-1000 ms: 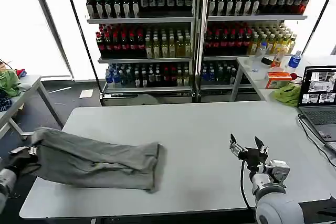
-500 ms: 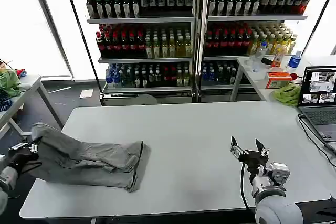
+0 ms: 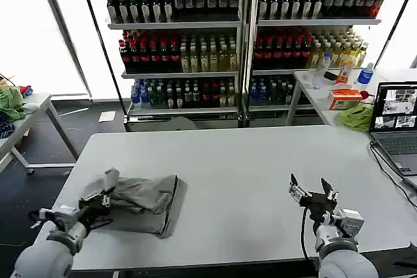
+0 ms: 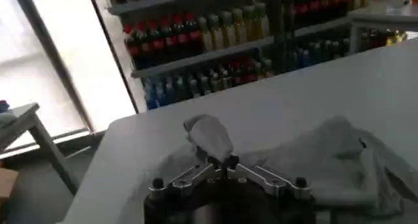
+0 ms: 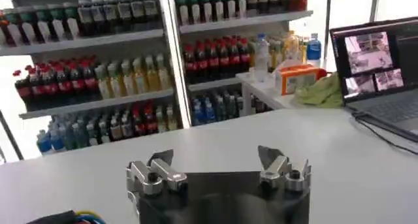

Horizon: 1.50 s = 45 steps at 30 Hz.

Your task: Fold and organize the clothes.

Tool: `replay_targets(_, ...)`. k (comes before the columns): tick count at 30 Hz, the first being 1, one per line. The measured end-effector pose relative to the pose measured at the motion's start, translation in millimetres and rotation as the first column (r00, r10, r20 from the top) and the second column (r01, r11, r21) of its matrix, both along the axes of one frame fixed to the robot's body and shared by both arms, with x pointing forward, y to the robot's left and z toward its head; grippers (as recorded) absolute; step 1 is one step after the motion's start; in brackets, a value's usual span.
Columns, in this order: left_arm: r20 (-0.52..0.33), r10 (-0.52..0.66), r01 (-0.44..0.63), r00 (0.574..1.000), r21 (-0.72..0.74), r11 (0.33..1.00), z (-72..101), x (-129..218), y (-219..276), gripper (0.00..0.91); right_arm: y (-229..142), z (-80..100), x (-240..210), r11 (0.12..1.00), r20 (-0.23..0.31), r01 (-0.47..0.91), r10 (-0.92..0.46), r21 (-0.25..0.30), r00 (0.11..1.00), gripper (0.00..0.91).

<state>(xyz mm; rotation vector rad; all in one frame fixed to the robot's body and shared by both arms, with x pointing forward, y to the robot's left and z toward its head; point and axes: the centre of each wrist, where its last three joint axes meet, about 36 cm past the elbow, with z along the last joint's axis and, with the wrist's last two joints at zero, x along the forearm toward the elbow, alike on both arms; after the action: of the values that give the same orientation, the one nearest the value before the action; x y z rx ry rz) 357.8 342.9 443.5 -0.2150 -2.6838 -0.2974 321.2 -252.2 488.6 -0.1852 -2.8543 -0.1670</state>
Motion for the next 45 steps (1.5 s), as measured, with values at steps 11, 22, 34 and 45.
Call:
replay_targets(11,-0.041,-0.081,0.076,0.996,-0.109,0.991,-0.9,5,-48,0.000,1,-3.9,-8,1.000,-0.013,0.017,-0.017,-0.001,1.000,0.907)
replay_targets(22,-0.056,-0.135,0.123,0.989,-0.168,0.978,0.9,13,-74,0.000,2,-9.4,-9,1.000,-0.028,0.020,-0.020,-0.006,0.999,0.907)
replay_targets(34,-0.053,-0.163,0.146,0.985,-0.242,0.959,-10.1,24,-90,0.907,3,-16.3,-5,1.000,-0.040,0.016,-0.016,-0.005,0.999,0.907)
replay_targets(45,-0.048,-0.189,0.160,0.981,-0.355,0.921,-19.4,19,-101,0.907,7,-20.3,-1,1.000,-0.041,-0.003,0.002,-0.009,0.999,0.907)
